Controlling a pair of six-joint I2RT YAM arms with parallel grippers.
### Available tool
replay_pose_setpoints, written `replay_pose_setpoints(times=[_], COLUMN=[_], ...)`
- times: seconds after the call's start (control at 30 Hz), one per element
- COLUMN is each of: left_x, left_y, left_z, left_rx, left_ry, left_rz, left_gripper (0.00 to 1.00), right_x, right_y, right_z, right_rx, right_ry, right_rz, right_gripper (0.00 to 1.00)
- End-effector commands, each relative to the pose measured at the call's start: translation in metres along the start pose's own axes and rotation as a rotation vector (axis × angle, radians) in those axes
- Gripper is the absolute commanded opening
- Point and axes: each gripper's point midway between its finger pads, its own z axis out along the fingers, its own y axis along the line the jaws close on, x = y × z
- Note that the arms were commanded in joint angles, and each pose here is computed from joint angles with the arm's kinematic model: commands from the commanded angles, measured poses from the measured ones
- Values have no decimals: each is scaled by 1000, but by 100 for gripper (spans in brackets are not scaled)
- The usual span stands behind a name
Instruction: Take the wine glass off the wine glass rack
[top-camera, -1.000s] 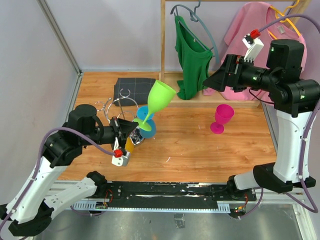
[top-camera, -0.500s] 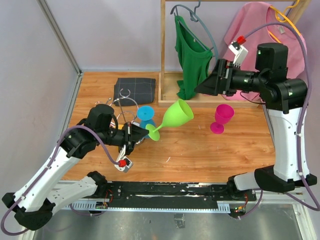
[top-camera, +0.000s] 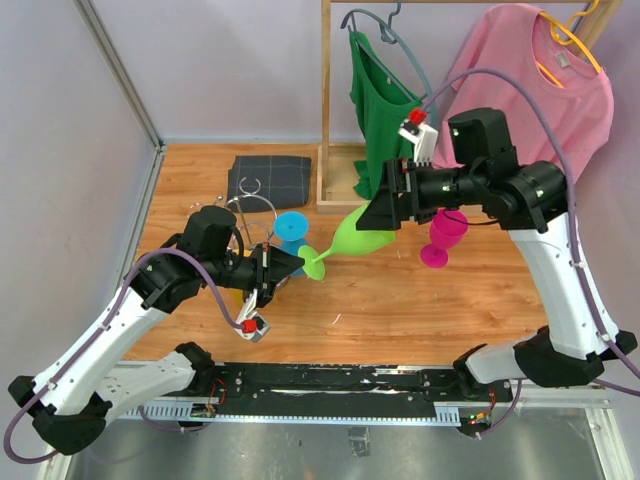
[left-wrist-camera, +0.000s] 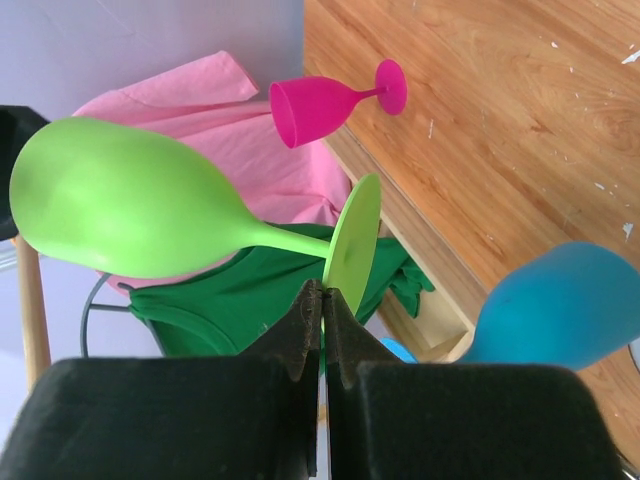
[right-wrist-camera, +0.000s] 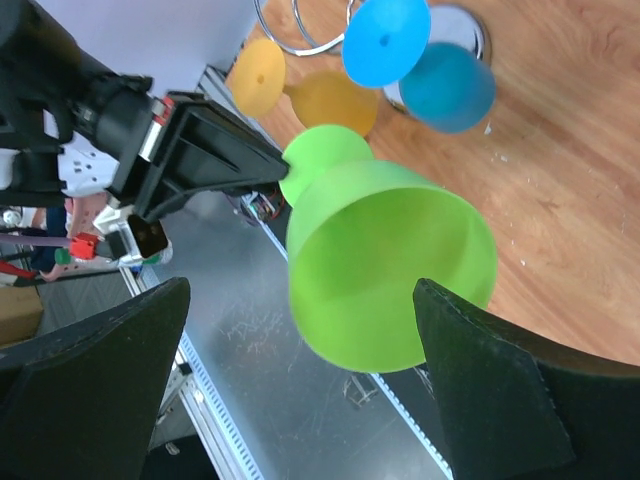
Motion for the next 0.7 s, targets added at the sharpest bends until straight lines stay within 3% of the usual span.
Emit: replay_pose_setpoints(times=[0.0,0.17,0.23,0.3,0.43,0.47,0.67], left_x=[-1,1,3,4,6,6,10], left_y=[8,7,6,6,7,7,20], left_z=[1,2,2,3,4,4,1], left_rx=[-27,-27,-25,-25,-32,-34,-96], left_ry=[1,12,18,23,31,32,58], left_rz=[46,57,59,64,74,74,100], left_gripper=[0,0,0,0,0,0,0], right_x=[14,19,20,19,19,20,22], right_y=[-2,5,8,11,10,10,9], right_z=[14,32,38,43,45,45,35], right_rx=[19,-9,-23,-40,-43,-40,-23], right_ry=[32,70,83,97,103,103,75], right_rz=[-3,-13,-21,-24,-25,-25,-35], right_gripper=[95,90,84,65,6,1,1])
